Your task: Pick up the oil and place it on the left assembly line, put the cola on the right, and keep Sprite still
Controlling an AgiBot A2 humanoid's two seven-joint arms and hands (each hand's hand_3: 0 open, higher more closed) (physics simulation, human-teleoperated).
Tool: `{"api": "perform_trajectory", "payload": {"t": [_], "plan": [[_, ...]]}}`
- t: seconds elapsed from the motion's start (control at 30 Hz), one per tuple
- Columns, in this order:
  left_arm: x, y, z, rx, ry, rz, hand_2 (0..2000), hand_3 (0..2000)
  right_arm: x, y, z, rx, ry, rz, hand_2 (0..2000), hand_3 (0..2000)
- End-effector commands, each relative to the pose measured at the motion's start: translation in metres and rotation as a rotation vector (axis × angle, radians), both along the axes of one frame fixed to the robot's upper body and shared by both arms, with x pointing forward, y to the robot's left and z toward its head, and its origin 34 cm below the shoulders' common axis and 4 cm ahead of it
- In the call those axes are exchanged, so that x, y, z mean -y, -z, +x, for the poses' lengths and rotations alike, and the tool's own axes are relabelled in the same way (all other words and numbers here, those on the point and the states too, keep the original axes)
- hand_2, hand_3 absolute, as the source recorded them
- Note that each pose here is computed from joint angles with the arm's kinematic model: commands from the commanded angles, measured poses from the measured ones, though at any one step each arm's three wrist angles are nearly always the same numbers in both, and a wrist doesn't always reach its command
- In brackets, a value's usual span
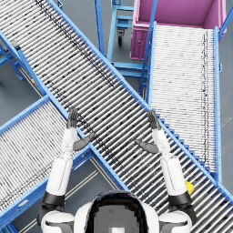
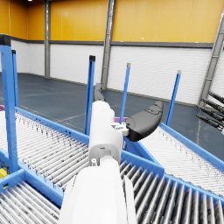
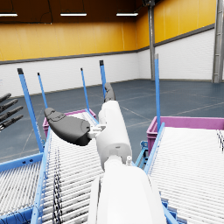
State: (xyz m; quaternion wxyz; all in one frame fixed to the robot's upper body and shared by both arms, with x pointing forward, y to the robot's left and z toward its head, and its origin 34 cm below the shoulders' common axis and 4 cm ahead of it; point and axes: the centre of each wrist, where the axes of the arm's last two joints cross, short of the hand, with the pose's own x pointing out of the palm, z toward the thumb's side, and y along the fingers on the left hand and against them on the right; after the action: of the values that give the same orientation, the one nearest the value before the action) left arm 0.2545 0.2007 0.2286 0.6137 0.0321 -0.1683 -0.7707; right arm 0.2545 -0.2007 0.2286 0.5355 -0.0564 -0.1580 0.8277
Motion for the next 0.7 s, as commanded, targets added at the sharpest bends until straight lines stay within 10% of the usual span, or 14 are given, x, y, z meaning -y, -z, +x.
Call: {"api": "perform_trajectory", "payload": {"t": [0.03, 0.7], "plan": [[0.0000, 0.0000, 0.0000, 0.000, 0.000, 0.000, 0, 0, 0.0000, 0.0000, 0.0000, 0.000, 0.000, 0.000, 0, 0], [0.0000, 0.0000, 0.0000, 0.000, 0.000, 0.000, 0, 0, 0.0000, 0.0000, 0.0000, 0.000, 0.000, 0.000, 0, 0]]}}
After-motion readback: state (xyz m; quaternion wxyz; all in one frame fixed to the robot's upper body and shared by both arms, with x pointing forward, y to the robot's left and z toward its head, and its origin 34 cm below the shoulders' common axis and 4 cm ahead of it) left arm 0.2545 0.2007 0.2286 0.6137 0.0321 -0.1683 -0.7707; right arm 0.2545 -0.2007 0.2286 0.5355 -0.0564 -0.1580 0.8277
